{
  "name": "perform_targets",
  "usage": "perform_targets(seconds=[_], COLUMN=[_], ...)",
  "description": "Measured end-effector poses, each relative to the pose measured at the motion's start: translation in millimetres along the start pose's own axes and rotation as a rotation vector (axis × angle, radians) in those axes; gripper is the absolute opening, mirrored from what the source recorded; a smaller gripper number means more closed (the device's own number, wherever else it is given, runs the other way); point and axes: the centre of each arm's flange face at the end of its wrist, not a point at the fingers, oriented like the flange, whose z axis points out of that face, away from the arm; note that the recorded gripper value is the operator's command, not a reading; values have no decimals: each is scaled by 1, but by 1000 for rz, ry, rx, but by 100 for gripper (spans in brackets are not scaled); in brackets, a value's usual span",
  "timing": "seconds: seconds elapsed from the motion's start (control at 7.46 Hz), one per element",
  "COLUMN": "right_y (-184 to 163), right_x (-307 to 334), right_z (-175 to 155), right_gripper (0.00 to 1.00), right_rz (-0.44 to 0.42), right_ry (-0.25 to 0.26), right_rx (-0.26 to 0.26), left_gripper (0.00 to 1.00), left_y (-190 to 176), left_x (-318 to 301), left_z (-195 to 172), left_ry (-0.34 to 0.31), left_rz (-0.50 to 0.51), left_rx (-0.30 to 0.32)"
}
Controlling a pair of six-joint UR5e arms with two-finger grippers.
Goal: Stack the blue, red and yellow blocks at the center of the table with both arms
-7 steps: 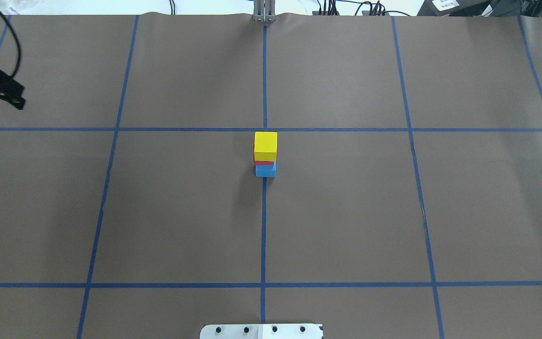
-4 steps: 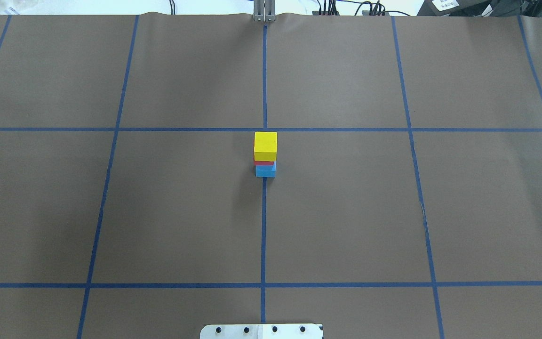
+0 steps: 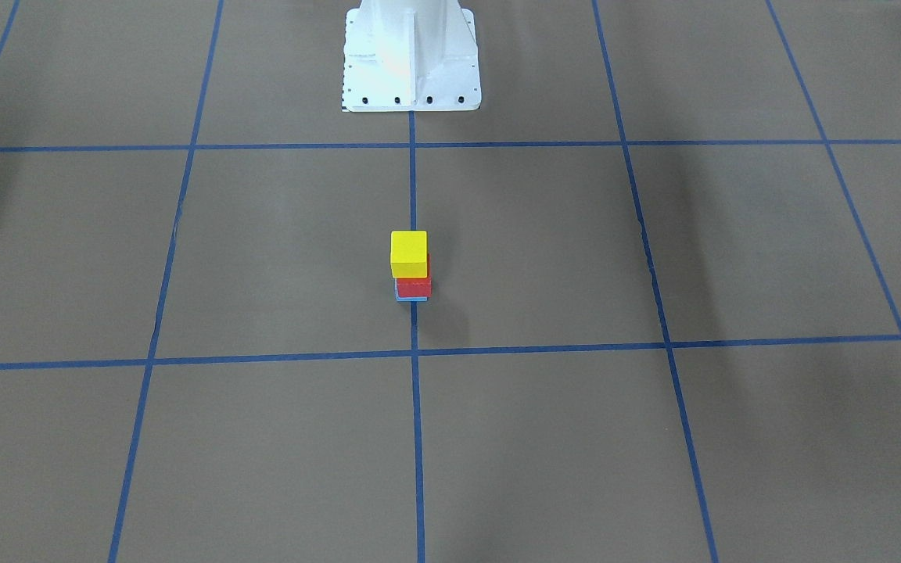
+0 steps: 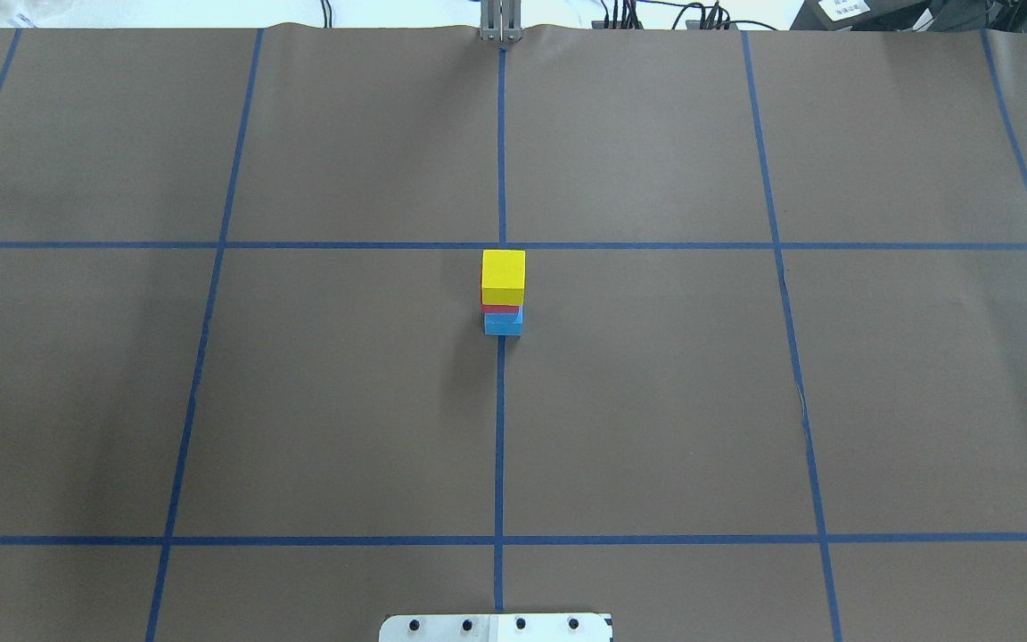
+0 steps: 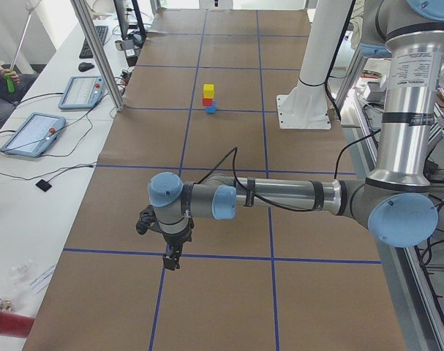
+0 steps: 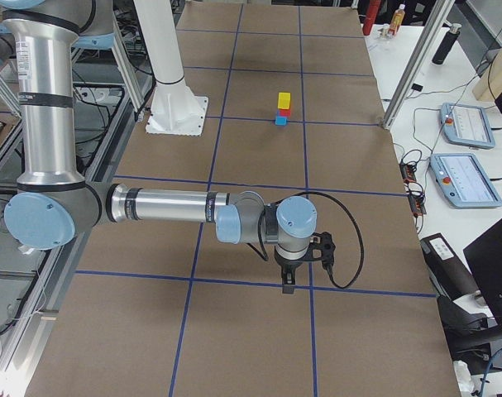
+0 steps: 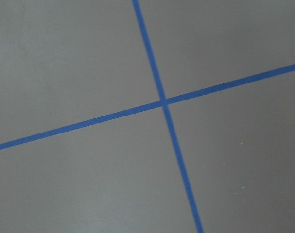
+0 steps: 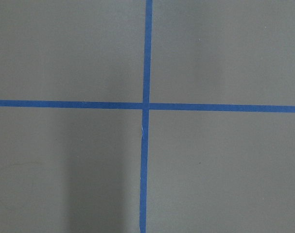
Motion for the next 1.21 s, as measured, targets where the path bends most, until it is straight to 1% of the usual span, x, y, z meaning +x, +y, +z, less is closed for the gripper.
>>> perform_targets(seconds=[0.13, 0.27, 0.4, 0.67, 1.21], right_y=[0, 0, 0, -1, 1], right_x=[0, 0, -1, -2, 0], right_z=[0, 0, 0, -1, 1], right_gripper=[99, 99, 99, 99, 99], right_rz=[3, 6, 6, 5, 10], right_ry=[0, -1, -3, -4, -5], right_rx=[-2, -3, -3, -1, -6], left_gripper=[100, 100, 100, 100, 100], left_y=[3, 5, 5, 13, 21], left_x=[-7, -7, 0, 18, 20], left_z=[2, 0, -6, -23, -23], left_ry=[8, 32, 53, 66, 63], left_rz=[-16, -35, -69, -129, -155], left_rx=[11, 24, 41, 74, 70])
